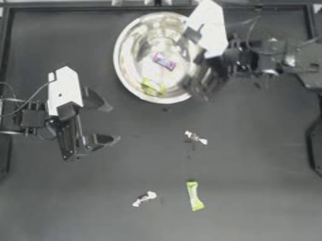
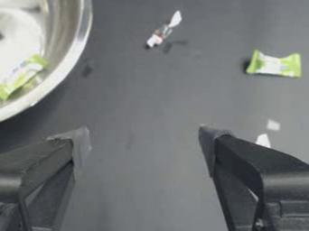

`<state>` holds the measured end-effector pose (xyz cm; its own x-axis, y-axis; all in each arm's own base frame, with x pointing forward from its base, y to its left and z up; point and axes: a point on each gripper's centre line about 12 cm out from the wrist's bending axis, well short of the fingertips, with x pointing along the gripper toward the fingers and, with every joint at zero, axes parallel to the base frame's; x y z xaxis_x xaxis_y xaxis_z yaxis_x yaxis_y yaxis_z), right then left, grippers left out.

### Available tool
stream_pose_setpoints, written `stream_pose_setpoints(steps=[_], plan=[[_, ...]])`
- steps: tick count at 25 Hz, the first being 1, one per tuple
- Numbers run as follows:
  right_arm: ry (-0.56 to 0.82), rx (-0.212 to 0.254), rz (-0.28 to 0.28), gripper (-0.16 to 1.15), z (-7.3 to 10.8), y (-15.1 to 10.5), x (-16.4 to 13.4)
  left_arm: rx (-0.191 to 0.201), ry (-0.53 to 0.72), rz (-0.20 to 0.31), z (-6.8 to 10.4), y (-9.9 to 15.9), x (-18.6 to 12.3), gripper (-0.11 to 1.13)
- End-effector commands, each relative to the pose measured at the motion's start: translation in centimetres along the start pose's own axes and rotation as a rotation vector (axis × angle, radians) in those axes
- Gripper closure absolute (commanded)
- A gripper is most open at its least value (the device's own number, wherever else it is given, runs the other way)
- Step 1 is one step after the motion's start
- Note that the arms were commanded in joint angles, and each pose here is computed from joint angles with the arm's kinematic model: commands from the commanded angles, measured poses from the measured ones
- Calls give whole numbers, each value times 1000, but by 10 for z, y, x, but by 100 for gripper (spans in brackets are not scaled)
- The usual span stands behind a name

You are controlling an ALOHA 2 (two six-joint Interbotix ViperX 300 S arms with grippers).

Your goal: Put candies in bowl

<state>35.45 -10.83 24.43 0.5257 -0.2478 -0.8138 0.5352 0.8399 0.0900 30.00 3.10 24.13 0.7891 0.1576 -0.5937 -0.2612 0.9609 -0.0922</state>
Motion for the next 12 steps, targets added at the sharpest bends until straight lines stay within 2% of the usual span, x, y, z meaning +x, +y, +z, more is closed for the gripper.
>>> stream_pose_setpoints(steps=[1, 4, 8, 12], plan=[[36, 0, 64, 0, -6, 7, -13, -1, -29, -7, 7, -1, -6, 0], [87, -18, 86, 0, -19, 12, -9, -2, -24, -4, 7, -1, -6, 0], [146, -49, 83, 0, -37, 17, -3, -3, -21, -1, 6, 0, -6, 0], [166, -60, 83, 0, -46, 21, 4, -3, -21, -1, 6, 0, -6, 0]])
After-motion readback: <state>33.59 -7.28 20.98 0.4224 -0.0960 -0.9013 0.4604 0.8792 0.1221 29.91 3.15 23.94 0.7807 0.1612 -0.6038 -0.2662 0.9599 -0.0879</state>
